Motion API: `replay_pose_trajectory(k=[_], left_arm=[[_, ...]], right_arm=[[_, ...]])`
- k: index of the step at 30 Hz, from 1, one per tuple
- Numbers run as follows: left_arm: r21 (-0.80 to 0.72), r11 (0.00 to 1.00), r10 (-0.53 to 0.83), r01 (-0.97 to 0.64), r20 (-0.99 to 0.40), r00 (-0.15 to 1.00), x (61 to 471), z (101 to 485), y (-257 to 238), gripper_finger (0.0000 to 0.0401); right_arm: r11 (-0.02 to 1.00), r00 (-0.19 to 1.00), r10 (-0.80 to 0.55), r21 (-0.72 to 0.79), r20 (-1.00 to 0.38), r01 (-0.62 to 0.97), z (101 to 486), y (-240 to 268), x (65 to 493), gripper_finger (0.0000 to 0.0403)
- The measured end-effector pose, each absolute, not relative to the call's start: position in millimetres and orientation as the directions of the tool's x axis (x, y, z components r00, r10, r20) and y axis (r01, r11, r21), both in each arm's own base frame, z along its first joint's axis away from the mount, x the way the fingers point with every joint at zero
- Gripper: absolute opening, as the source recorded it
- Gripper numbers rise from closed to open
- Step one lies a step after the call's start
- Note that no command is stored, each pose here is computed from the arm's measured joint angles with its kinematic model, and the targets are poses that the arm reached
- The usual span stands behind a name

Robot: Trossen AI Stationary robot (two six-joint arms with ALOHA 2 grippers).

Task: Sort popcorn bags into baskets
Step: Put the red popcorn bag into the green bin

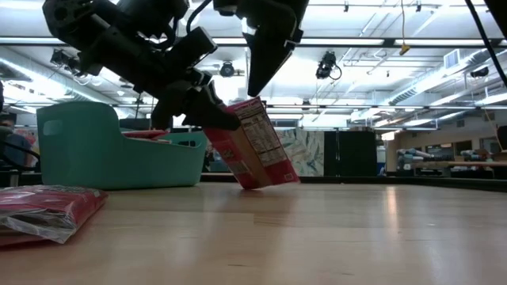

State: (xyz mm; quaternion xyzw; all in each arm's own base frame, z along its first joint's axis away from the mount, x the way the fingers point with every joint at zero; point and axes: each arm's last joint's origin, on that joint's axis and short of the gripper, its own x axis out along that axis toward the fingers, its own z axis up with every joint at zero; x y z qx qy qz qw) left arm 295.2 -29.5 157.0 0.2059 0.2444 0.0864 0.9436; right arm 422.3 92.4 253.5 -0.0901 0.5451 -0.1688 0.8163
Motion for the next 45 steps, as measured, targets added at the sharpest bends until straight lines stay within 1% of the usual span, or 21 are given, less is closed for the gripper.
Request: replay_pose_trajectory(k=[3,6,10,13,16,22,25,32,36,40,45], left_arm=[[0.433,0.9,0.265,-0.052,-0.448,0.854,296.0,157.2,-29.7,0.0047],[0.433,0.9,0.268,-0.047,-0.466,0.843,296.2,157.3,-29.5,0.003],[0.419,0.906,0.266,-0.056,-0.463,0.846,294.5,161.4,-29.5,0.0035],[0.416,0.908,0.267,-0.052,-0.478,0.837,290.3,165.8,-28.9,0.0044],[0.402,0.914,0.263,-0.051,-0.493,0.829,285.7,170.1,-29.0,0.0044],[0.374,0.927,0.217,-0.019,-0.494,0.842,283.2,175.0,-32.4,0.0037],[0.375,0.927,0.213,-0.014,-0.496,0.842,283.1,174.9,-33.2,0.0038],[0.374,0.927,0.214,-0.015,-0.496,0.842,283.1,174.9,-32.9,0.0038],[0.364,0.931,0.194,0.001,-0.499,0.845,283.2,174.8,-33.5,0.0038],[0.34,0.939,0.144,0.043,-0.505,0.851,283.5,174.8,-35.0,0.0039],[0.339,0.939,0.137,0.051,-0.508,0.851,283.4,174.6,-35.2,0.0039]], right_arm=[[0.932,0.332,-0.361,-0.325,-0.871,0.161,253.0,94.4,419.9,0.0044],[0.927,0.305,-0.374,-0.341,-0.876,0.157,256.4,95.2,413.8,0.0068],[0.912,0.259,-0.409,-0.377,-0.875,0.165,256.9,94.8,407.0,0.0103],[0.894,0.266,-0.448,-0.423,-0.853,0.149,247.8,96.2,406.3,0.0128],[0.865,0.253,-0.502,-0.483,-0.827,0.137,236.5,96.3,403.8,0.0148],[0.859,0.284,-0.51,-0.499,-0.812,0.116,211.0,93.6,406.1,0.0176],[0.85,0.275,-0.523,-0.516,-0.807,0.102,202.0,89.4,405.2,0.0184],[0.843,0.354,-0.53,-0.524,-0.771,0.121,186.5,83.0,409.9,0.0184],[0.829,0.378,-0.551,-0.542,-0.744,0.14,176.0,78.2,408.1,0.0171],[0.814,0.406,-0.566,-0.565,-0.718,0.136,171.3,76.6,409.2,0.0135],[0.823,0.439,-0.546,-0.556,-0.714,0.119,172.2,78.6,412.6,0.0078]])
